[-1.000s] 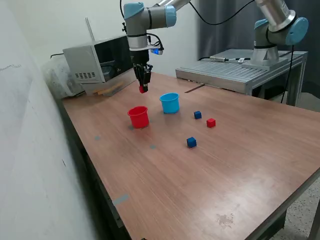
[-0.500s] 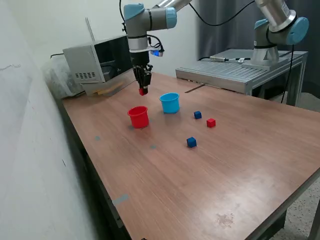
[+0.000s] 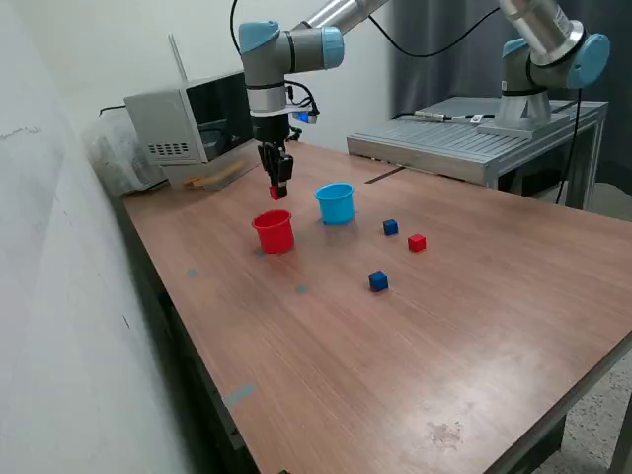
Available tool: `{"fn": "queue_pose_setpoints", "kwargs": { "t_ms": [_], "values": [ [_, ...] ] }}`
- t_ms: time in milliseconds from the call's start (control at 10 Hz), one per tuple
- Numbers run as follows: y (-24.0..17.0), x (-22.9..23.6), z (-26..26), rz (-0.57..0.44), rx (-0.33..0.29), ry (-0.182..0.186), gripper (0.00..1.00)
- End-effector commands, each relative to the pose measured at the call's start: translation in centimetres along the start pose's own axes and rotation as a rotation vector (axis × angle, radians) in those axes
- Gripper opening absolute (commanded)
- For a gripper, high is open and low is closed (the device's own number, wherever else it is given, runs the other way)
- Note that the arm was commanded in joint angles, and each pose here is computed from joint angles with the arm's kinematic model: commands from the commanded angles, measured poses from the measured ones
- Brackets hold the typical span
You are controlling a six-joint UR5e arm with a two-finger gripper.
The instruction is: Place red objects in the red bin, and blue objects in the blue bin.
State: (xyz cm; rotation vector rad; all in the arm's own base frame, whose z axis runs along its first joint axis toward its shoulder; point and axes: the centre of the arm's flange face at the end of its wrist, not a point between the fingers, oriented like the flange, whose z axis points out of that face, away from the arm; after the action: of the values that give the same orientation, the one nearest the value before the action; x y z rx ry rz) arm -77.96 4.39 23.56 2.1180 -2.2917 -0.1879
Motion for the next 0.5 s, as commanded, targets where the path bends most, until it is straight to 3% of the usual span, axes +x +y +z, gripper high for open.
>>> {"fn": "queue_pose_setpoints", "kwargs": {
  "t_ms": [0,100,200,400],
  "values": [
    [0.76,-0.72,0.17,0.009,-0.011,-0.002,0.0],
    [0.75,-0.84,0.33,0.011,-0.011,-0.004,0.0],
    [0.75,-0.84,0.34,0.011,-0.011,-0.004,1.0],
    [0.75,-1.2,0.48,0.017,-0.009,-0.004,1.0]
  ]
}}
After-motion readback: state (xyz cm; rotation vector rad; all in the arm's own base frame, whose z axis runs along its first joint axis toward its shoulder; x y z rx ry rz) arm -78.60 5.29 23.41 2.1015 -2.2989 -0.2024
